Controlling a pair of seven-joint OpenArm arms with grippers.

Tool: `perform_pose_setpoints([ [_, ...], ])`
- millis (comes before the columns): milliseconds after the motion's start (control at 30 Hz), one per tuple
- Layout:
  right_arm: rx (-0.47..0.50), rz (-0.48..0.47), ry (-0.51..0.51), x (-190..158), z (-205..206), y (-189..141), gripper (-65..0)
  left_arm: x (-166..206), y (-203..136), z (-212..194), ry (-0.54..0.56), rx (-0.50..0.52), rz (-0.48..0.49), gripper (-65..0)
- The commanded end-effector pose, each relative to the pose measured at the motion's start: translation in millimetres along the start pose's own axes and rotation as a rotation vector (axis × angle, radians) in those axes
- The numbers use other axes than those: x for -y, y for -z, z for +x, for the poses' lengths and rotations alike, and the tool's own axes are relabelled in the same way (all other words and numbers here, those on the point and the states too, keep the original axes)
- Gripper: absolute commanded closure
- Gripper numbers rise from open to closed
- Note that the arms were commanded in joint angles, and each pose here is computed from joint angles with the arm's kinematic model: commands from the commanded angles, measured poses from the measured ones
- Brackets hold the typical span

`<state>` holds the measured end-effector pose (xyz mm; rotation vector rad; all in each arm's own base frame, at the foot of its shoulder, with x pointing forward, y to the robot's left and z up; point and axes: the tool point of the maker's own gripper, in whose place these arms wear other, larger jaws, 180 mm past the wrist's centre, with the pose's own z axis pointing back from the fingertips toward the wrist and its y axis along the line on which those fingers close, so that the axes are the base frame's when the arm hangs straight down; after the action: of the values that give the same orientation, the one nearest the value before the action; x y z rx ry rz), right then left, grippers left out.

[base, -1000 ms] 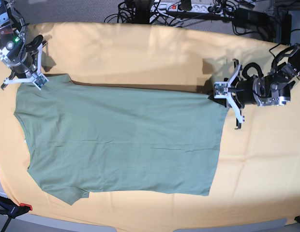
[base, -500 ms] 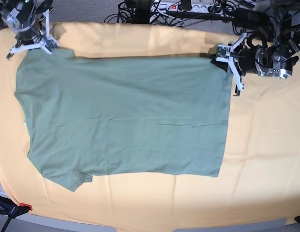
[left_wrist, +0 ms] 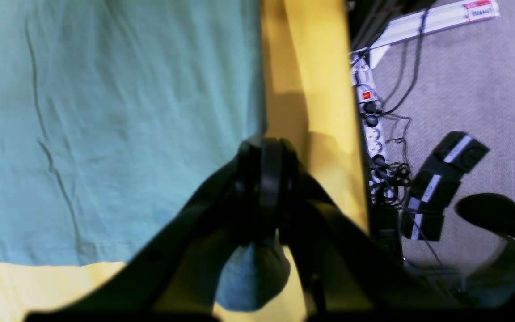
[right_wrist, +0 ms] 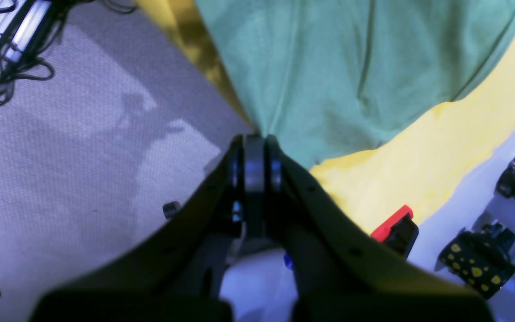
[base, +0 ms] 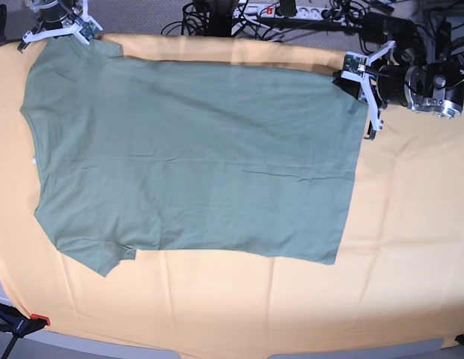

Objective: Fold the T-shirt properly
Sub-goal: 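Lift the held edge and fold it back over the shirt body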

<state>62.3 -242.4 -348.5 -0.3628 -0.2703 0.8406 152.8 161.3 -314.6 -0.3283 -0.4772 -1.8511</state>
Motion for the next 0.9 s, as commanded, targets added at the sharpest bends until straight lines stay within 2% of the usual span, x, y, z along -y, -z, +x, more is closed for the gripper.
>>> perform_pose_setpoints([
  [0, -0.014, -0.014, -0.011, 2.5, -3.5, -4.5, 0.0, -3.5, -7.7, 3.2, 0.0, 0.012, 0.008, 0.0],
  [133, -0.011, -0.086, -0.027, 14.3, -3.9, -5.9, 0.0, -3.0, -7.7, 6.6, -0.016, 0.031, 0.004, 0.0],
  [333, 0.155, -0.189, -0.069, 38.7, 32.1, -6.9, 0.0, -8.0, -8.8, 5.7, -0.004, 0.023, 0.021, 0.0],
  [500, 0.28, -0.256, -0.078, 64.2, 67.3, -6.6, 0.0, -40.0, -6.7, -1.4, 0.05, -0.034, 0.192, 0.0],
  [600, 0.353, -0.259, -0.045, 76.1, 88.6, -6.9, 0.0, -64.6, -4.7, -3.9, 0.061, -0.075, 0.32, 0.0],
  [767, 0.412, -0.282, -0.035, 95.6, 106.4, 1.4, 0.0, -106.0, -8.1, -6.5, 0.016, -0.134, 0.55, 0.0],
  [867, 0.421, -0.276, -0.004, 107.0, 108.9, 16.9, 0.0, -121.4, -10.2, -5.3, 0.033, -0.142, 0.638, 0.0],
])
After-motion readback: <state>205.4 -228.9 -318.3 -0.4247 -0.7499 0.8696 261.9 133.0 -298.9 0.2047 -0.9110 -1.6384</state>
